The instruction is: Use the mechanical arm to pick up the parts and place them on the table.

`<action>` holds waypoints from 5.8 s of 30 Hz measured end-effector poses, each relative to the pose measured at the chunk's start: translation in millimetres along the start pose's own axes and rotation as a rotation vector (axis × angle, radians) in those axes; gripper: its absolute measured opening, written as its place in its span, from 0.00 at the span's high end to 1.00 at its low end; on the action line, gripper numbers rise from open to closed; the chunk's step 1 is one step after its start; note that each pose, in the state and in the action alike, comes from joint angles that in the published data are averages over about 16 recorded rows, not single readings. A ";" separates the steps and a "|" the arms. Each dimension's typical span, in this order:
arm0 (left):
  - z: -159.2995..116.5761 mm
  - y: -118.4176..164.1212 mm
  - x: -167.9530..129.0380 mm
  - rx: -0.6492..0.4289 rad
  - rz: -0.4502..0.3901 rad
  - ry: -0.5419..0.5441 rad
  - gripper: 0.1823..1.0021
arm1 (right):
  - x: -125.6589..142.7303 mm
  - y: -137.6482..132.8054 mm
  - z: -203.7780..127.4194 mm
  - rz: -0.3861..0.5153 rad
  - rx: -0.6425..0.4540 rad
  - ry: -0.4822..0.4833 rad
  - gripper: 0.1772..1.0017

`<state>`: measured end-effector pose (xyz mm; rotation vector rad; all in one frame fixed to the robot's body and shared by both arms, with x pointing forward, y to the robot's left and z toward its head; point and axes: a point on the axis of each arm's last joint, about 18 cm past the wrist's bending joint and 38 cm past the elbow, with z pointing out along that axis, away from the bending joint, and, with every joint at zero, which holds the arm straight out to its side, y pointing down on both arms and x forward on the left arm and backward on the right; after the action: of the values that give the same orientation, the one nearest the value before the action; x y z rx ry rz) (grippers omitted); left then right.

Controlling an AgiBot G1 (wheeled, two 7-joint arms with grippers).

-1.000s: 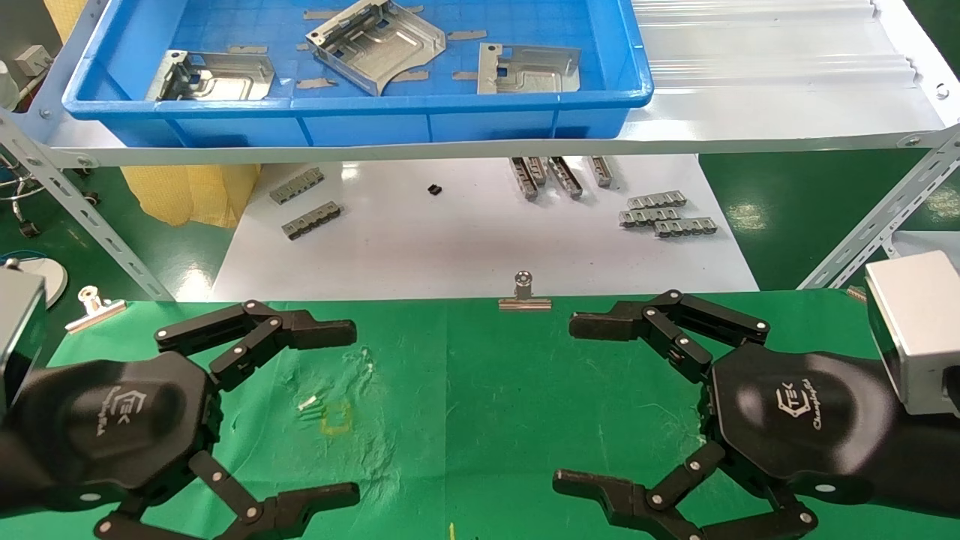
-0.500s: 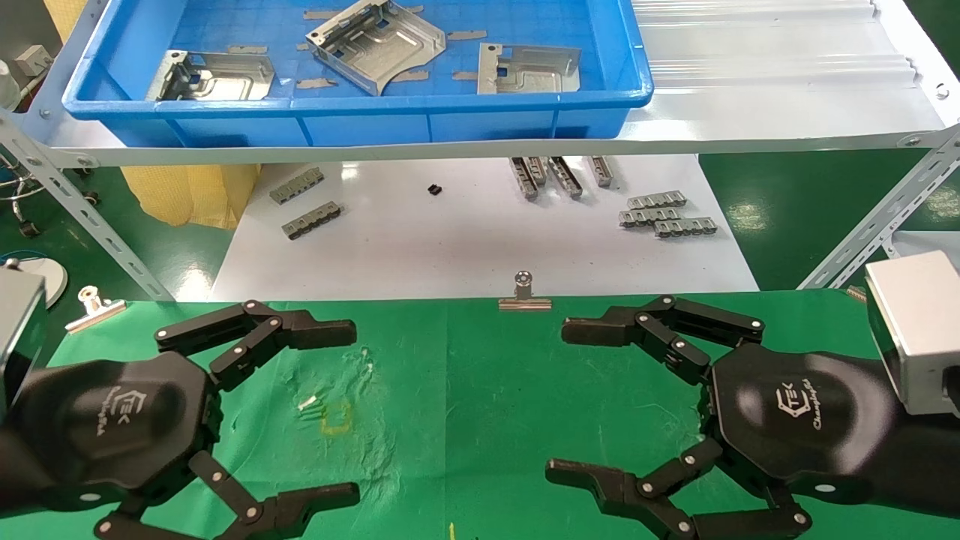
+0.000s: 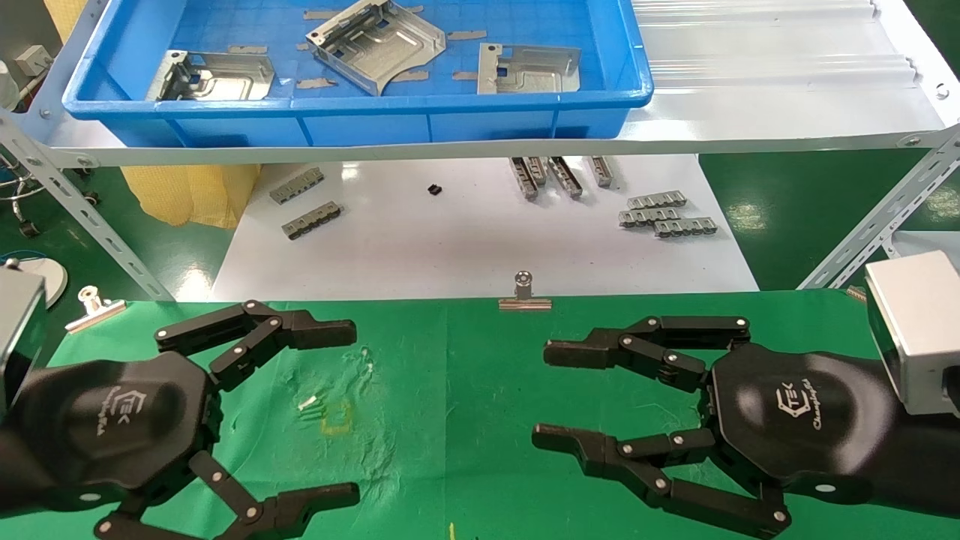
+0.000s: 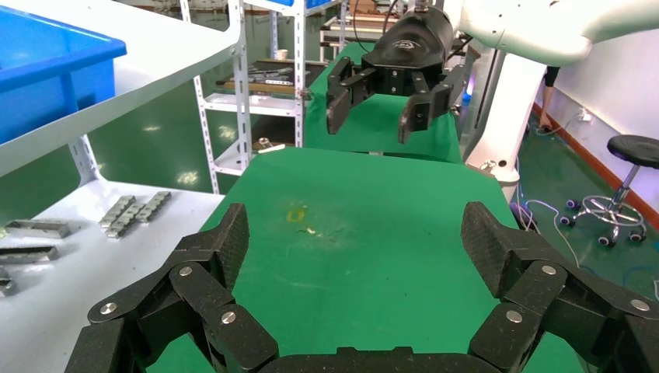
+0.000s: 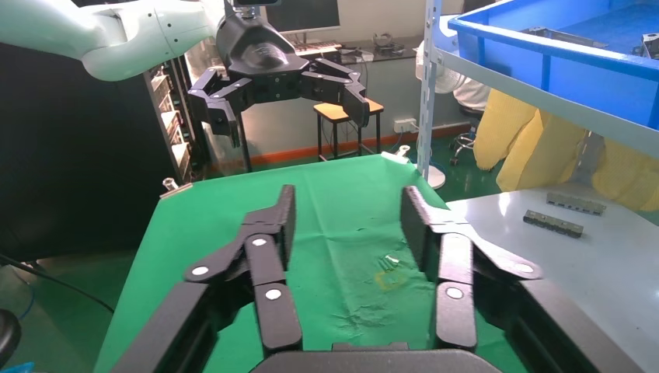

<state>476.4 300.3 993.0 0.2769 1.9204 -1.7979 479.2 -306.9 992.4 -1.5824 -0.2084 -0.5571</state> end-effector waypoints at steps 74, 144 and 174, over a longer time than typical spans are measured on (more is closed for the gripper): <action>92.3 -105.2 -298.9 -0.274 0.067 -0.806 0.01 | 0.0 0.0 0.0 0.000 0.000 0.000 0.80; 31.7 -140.5 -178.8 -0.286 0.482 -0.176 0.89 | 0.0 0.0 0.0 0.000 0.000 0.000 0.00; 7.7 75.0 -134.6 -0.663 0.430 0.092 0.89 | 0.0 0.0 0.0 0.000 0.000 0.000 0.00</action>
<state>628.6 325.5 991.7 0.4909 2.1888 -0.8333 479.2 -306.9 992.4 -1.5824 -0.2084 -0.5570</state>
